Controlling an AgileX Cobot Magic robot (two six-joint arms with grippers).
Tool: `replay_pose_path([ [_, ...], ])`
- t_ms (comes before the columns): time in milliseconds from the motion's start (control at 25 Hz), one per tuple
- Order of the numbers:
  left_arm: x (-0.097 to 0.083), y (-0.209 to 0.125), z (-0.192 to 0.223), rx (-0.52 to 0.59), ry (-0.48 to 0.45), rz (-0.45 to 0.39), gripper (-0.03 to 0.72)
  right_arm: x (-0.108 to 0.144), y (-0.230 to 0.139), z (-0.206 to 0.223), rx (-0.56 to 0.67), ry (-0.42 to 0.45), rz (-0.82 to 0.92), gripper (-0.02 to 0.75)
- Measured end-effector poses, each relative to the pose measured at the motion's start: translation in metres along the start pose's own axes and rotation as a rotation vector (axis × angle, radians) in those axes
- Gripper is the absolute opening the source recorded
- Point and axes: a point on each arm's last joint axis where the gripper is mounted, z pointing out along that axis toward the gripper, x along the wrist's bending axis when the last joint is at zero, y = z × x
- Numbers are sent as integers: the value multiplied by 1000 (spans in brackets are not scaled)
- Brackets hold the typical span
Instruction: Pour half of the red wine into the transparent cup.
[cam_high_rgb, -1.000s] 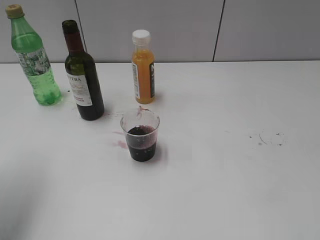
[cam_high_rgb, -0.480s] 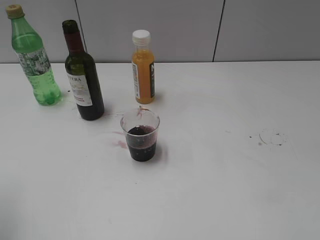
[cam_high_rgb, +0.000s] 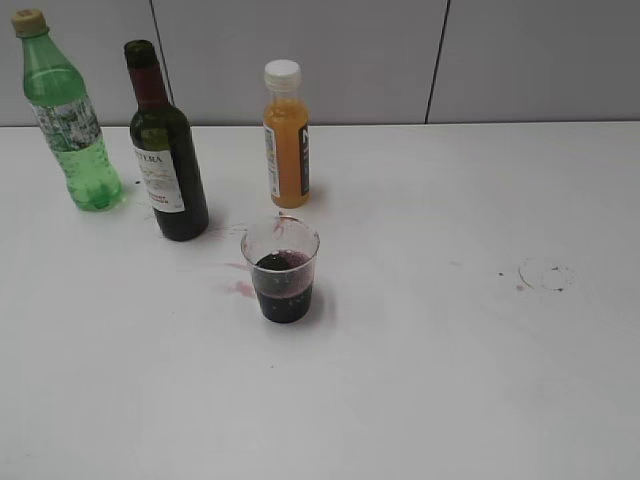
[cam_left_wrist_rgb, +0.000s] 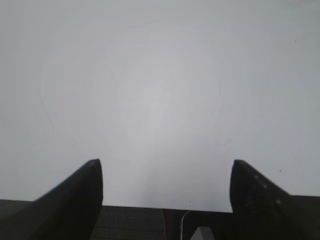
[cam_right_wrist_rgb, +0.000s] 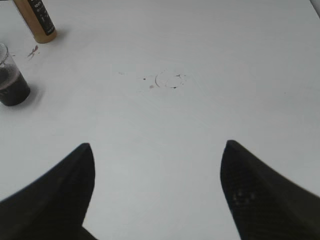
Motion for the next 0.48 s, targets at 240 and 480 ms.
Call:
replay_pose_path([
  [240,-3,-33,3,-51,-26,-18,588,0,0,0,0,0,0,590],
  [480,-5,-51,-9,-203,-45,-27,588,0,0,0,0,0,2,591],
])
